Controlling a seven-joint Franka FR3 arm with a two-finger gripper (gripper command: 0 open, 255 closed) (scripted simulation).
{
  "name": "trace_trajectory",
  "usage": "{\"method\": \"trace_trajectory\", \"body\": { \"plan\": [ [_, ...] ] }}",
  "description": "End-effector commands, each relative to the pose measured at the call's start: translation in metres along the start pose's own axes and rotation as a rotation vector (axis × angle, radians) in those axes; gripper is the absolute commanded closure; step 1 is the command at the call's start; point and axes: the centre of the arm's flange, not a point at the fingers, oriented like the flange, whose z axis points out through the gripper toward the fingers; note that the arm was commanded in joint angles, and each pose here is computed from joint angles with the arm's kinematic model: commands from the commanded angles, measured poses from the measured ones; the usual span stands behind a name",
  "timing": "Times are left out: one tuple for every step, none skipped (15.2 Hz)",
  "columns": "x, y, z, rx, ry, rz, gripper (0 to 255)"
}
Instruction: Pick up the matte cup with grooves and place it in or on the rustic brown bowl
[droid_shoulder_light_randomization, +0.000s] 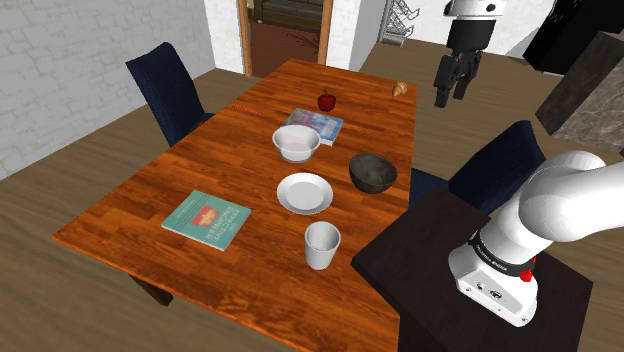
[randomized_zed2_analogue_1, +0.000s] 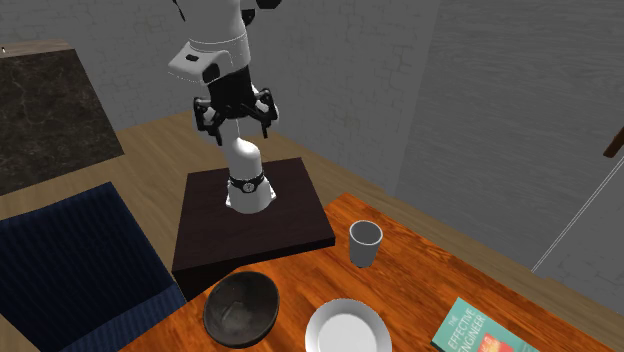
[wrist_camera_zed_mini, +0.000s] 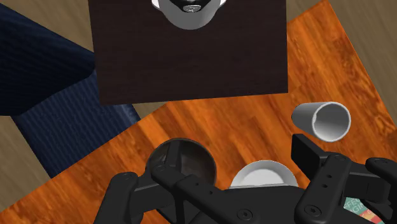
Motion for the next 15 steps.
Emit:
{"method": "trace_trajectory", "body": {
  "plan": [
    [0.000, 0.000, 0.000, 0.000, 0.000, 0.000, 0],
    [0.002, -0.008, 0.010, 0.001, 0.004, 0.002, 0],
    [0.004, -0.015, 0.021, 0.002, 0.008, 0.005, 0],
    [0.006, -0.023, 0.031, 0.003, 0.012, 0.007, 0],
    [0.008, -0.030, 0.041, 0.004, 0.016, 0.009, 0],
    [0.010, -0.038, 0.052, 0.005, 0.020, 0.011, 0],
    [0.013, -0.045, 0.062, 0.006, 0.024, 0.014, 0],
    [0.015, -0.053, 0.072, 0.007, 0.028, 0.016, 0],
    [0.017, -0.061, 0.083, 0.008, 0.033, 0.018, 0],
    [0.020, -0.068, 0.093, 0.009, 0.037, 0.021, 0],
    [0.022, -0.076, 0.103, 0.010, 0.041, 0.023, 0],
    [0.025, -0.083, 0.113, 0.011, 0.045, 0.025, 0],
    [0.028, -0.091, 0.124, 0.012, 0.049, 0.028, 0],
    [0.030, -0.099, 0.134, 0.013, 0.053, 0.030, 0],
    [0.033, -0.106, 0.144, 0.014, 0.057, 0.032, 0]
  ]
}}
